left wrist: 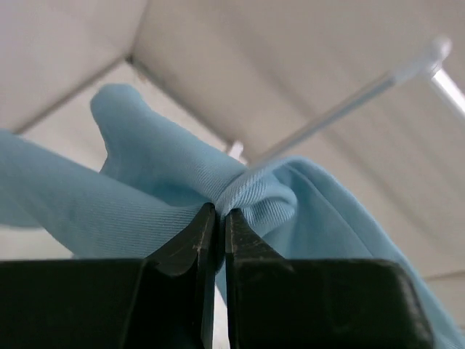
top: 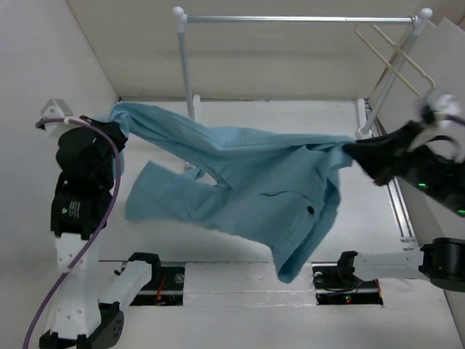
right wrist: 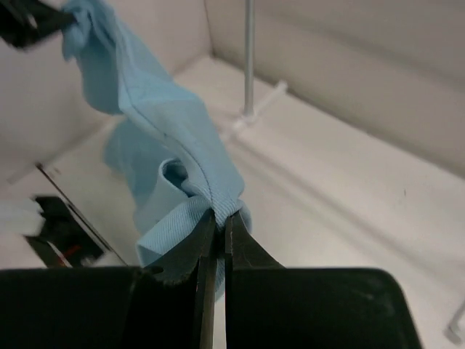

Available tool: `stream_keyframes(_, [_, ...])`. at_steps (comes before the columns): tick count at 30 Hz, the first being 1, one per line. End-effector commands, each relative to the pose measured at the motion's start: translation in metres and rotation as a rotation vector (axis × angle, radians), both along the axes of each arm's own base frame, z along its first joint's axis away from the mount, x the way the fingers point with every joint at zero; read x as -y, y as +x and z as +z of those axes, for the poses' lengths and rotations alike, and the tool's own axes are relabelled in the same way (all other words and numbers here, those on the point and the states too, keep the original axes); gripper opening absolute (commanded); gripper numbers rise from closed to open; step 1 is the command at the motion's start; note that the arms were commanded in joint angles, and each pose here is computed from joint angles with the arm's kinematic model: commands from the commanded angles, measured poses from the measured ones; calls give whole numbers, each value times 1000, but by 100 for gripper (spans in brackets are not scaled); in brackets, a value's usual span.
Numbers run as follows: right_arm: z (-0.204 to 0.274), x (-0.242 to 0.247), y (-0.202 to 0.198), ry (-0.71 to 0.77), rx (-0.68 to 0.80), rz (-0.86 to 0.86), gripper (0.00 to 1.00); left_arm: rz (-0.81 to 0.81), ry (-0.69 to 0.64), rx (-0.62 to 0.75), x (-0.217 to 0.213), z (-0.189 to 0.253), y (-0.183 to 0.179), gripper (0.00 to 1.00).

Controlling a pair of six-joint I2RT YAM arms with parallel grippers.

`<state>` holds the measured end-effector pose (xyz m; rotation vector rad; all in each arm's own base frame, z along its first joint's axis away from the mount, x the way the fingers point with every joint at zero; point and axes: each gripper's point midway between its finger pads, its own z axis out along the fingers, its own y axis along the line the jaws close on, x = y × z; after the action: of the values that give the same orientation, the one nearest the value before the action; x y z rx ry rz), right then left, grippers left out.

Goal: Place the trousers on the hanger
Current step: Flatten out the trousers at the center of the board.

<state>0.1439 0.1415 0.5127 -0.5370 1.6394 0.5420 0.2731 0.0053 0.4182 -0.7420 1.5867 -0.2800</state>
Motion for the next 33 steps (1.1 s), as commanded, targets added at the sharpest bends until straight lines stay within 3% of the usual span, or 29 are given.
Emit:
stream_keyframes(1, [33,39,-16,26,78,21,0,183,83,3,-39,24,-33,0])
stream_keyframes(4, [28,56,-3,-13,77,-96,0,201,99,2,-43,32,-34,0])
stream_keyframes(7, [-15,42,22,-182,36,-221,0,159,112,-37,-35,18,-16,0])
stream_keyframes(11, [-74,46,69,-408,17,-427,0,59,162,-193,-16,-43,39,0])
stream_keyframes(13, [-119,31,102,-485,-32,-425,0,30,195,-310,-10,-89,77,0])
stream_keyframes(15, [-147,60,148,-521,-87,-573,0,49,219,-350,-9,-118,108,27])
stream_keyframes(16, [-172,68,163,-540,-141,-589,0,37,250,-414,-7,-139,136,50])
stream_keyframes(17, [-182,79,175,-532,-168,-630,0,27,258,-495,-6,-152,140,90])
stream_keyframes(18, [-195,107,197,-529,-217,-718,0,18,267,-552,-1,-158,147,99])
stream_keyframes(19, [-204,117,205,-520,-251,-746,1,12,276,-567,7,-152,166,99])
stream_keyframes(20, [-211,125,211,-509,-276,-774,26,-1,301,-601,11,-154,163,99])
stream_keyframes(23, [-228,143,221,-498,-362,-798,62,-41,290,-536,23,-143,155,99])
stream_keyframes(24, [-230,140,217,-493,-366,-769,70,-46,283,-513,22,-144,142,99])
stream_keyframes(28, [-237,111,198,-462,-337,-645,77,-60,271,-527,18,-163,105,99])
stream_keyframes(29, [-236,102,187,-444,-318,-603,67,-71,274,-597,17,-195,90,98])
stream_keyframes(31, [-278,76,170,-422,-372,-443,22,-86,232,-613,17,-212,70,91])
stream_keyframes(32, [-284,61,158,-382,-367,-393,0,-75,216,-665,10,-243,57,82])
stream_keyframes(33, [-316,49,147,-380,-405,-325,0,-101,177,-669,13,-255,51,78])
